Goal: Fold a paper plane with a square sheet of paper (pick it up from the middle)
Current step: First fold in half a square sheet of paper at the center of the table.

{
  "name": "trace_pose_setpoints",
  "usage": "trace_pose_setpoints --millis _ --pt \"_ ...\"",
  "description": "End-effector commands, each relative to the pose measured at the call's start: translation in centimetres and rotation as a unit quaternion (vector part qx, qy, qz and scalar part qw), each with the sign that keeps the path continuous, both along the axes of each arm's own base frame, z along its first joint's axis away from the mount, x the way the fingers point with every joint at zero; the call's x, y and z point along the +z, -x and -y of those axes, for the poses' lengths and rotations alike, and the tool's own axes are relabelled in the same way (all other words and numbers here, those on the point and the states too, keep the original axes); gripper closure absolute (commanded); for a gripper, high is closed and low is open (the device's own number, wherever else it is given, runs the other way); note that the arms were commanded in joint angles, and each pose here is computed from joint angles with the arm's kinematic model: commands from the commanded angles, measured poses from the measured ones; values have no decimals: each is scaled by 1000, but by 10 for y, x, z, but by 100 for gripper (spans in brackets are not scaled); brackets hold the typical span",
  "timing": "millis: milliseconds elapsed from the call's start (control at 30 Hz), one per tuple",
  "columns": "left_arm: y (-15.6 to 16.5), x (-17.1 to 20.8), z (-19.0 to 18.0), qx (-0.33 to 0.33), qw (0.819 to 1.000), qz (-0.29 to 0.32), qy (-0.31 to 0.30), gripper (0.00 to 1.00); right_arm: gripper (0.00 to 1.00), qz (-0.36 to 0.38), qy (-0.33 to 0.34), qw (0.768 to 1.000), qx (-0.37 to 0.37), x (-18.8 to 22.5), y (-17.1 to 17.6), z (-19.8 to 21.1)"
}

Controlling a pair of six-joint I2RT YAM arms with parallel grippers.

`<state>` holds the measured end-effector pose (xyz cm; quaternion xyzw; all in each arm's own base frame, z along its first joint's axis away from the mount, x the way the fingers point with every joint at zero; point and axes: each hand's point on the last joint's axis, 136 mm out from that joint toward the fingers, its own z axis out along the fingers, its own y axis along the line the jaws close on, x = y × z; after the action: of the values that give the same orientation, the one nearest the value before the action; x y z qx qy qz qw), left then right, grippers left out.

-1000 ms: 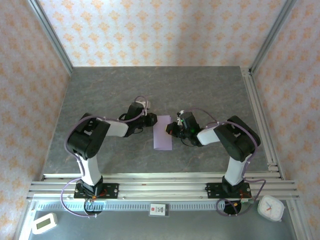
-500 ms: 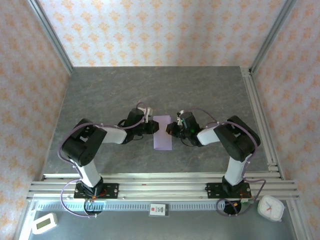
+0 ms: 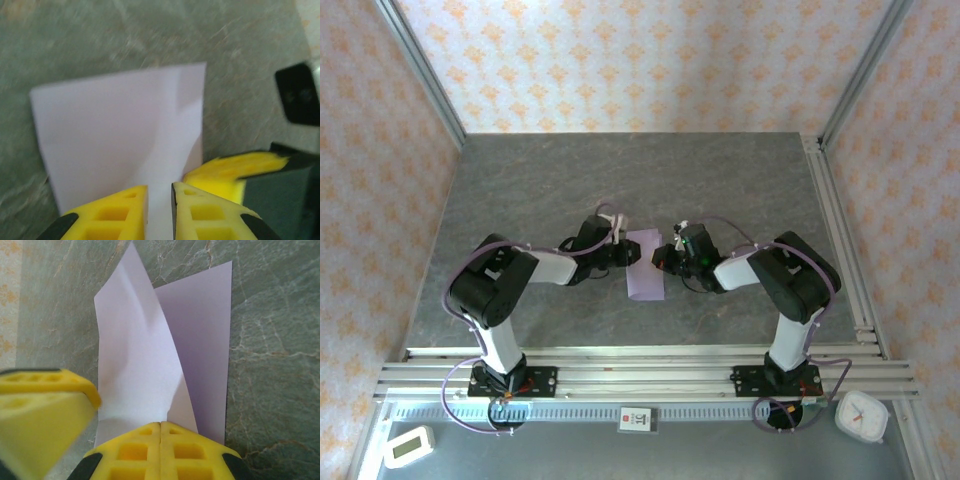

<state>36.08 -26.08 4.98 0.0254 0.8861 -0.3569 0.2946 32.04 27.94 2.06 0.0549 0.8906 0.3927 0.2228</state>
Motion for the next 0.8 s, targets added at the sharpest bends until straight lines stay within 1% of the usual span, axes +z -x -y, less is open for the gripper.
trace_pose_setpoints --millis 0,267,533,767 --pt "-24 27 -1 5 999 40 -2 79 100 -108 126 986 -16 -79 44 46" --pt "-39 16 -4 5 999 35 -17 80 100 -107 125 986 -16 -78 44 46" --pt "-38 5 -10 7 999 29 -28 83 100 -108 125 986 -16 -79 44 46" --pt "-42 -7 -15 16 999 23 -40 83 100 -108 125 986 -16 -79 44 47"
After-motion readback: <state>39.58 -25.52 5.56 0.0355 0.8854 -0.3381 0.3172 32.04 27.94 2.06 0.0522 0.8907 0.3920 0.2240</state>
